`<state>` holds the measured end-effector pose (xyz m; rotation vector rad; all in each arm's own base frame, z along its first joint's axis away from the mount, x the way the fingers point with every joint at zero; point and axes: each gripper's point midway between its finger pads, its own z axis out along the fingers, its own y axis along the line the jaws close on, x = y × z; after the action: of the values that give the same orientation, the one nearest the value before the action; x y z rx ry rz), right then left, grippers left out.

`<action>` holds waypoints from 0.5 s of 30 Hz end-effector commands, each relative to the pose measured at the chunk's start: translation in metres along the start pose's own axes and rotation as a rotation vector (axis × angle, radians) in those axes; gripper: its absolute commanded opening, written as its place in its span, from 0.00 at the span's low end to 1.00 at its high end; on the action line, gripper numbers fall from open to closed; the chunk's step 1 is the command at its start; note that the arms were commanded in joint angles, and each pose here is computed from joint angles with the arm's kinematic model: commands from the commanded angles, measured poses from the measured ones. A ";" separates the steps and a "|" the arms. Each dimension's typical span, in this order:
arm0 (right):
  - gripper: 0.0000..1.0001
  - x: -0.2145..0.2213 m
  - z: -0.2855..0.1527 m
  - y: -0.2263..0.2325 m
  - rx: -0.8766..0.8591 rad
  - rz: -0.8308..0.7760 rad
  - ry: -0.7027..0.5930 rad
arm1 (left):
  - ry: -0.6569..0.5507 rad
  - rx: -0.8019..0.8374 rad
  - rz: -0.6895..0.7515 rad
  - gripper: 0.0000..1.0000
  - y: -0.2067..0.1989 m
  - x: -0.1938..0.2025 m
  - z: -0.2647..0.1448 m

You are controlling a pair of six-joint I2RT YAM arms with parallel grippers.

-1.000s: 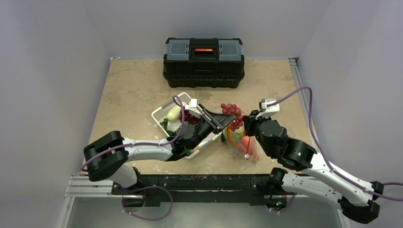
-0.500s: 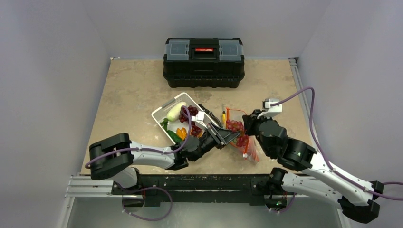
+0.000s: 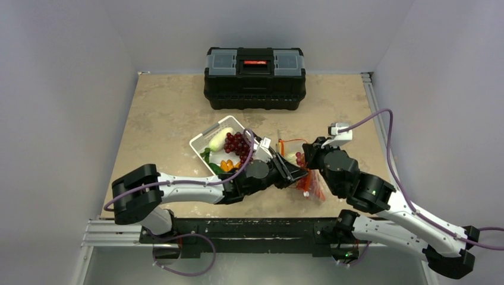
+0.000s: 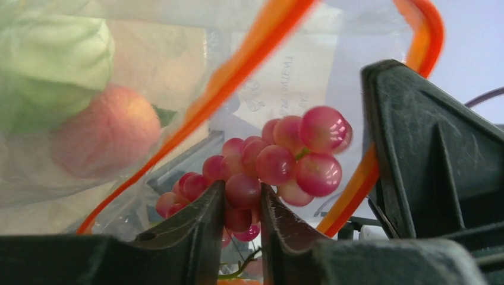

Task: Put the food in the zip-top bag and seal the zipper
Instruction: Place the fake fruit in the zipper food storage bag.

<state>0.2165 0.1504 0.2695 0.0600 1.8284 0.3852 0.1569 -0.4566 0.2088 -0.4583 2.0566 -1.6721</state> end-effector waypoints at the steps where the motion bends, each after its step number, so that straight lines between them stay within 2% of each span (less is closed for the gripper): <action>1: 0.00 -0.024 -0.004 0.009 -0.030 0.077 -0.067 | 0.107 -0.122 -0.086 0.29 -0.001 0.003 -0.007; 2: 0.00 -0.023 -0.004 0.009 -0.031 0.075 -0.065 | 0.115 -0.137 -0.090 0.35 0.000 0.002 -0.008; 4: 0.00 -0.023 -0.004 0.009 -0.032 0.074 -0.065 | 0.114 -0.170 -0.090 0.52 0.001 -0.002 -0.012; 7: 0.00 -0.023 -0.005 0.008 -0.032 0.070 -0.063 | 0.100 -0.232 -0.037 0.66 0.002 -0.011 -0.021; 10: 0.00 -0.022 -0.005 0.007 -0.030 0.069 -0.062 | 0.076 -0.264 0.025 0.76 0.002 -0.021 -0.031; 15: 0.00 -0.021 -0.005 0.004 -0.023 0.064 -0.064 | 0.075 -0.314 0.124 0.77 0.011 -0.037 -0.049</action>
<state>0.2154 0.1486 0.2721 0.0647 1.8205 0.3933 0.1593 -0.4173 0.2015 -0.4671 2.3613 -1.4045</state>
